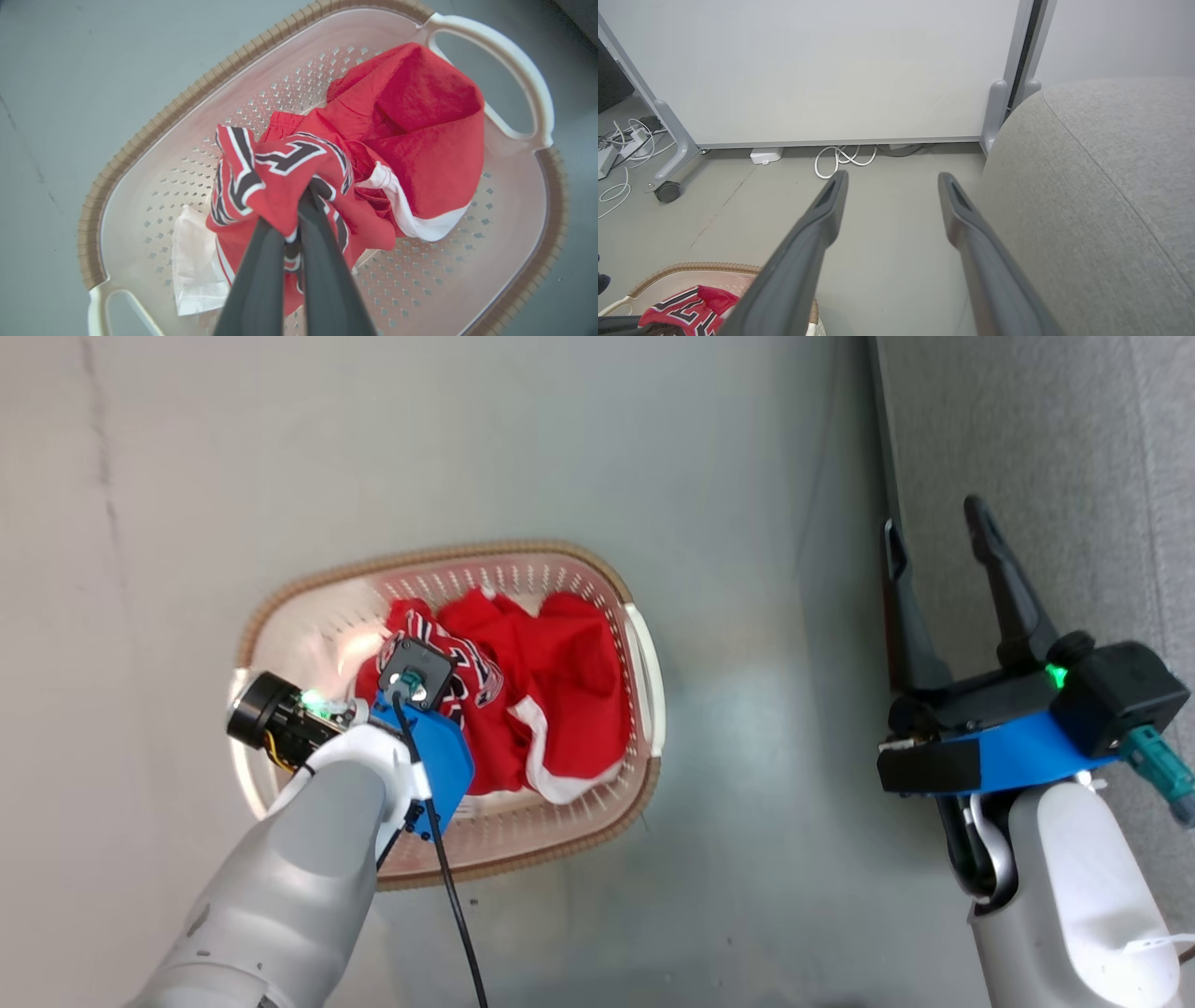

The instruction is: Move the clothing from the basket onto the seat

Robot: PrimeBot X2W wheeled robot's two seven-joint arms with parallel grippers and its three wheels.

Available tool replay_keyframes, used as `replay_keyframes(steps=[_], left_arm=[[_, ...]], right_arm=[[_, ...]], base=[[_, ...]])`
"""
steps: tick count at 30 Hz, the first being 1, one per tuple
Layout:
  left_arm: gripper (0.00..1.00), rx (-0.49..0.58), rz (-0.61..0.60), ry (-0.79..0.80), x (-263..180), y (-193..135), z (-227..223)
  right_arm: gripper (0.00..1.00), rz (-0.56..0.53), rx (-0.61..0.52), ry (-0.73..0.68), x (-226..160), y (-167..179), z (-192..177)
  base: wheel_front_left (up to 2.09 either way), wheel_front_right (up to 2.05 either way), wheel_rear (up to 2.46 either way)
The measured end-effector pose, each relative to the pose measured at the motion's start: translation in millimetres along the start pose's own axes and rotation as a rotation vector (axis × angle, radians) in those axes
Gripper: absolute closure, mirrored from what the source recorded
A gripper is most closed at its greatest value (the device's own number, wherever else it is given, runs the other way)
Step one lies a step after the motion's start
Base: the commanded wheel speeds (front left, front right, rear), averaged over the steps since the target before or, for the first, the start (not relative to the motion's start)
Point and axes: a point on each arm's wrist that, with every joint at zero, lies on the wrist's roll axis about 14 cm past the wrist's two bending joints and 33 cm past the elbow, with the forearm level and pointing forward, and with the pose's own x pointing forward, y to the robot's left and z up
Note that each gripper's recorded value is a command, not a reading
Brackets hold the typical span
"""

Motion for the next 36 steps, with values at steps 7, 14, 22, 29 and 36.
replay_keyframes(steps=[7,14,22,29,36], left_arm=[[1.00,-0.043,0.069,-0.158,-38.6,8.6,37.1],[1.00,-0.046,0.104,-0.324,-76.8,6.0,79.8],[1.00,-0.036,0.123,-0.517,-123.6,-2.2,132.3],[1.00,0.006,0.131,-0.689,-170.0,-11.0,179.8],[1.00,0.070,0.108,-0.846,-213.5,-33.6,220.4]], right_arm=[[0.00,0.027,0.002,-0.052,-13.7,13.7,30.5],[0.00,0.041,0.007,-0.095,-32.9,22.9,55.8],[0.00,0.052,0.006,-0.137,-58.8,30.4,78.9],[0.00,0.057,0.003,-0.173,-81.4,34.7,95.6],[0.00,0.063,0.009,-0.194,-100.4,39.1,103.8]], base=[[0.00,0.00,0.00],[0.00,0.00,0.00],[0.00,0.00,0.00],[0.00,0.00,0.00],[0.00,0.00,0.00]])
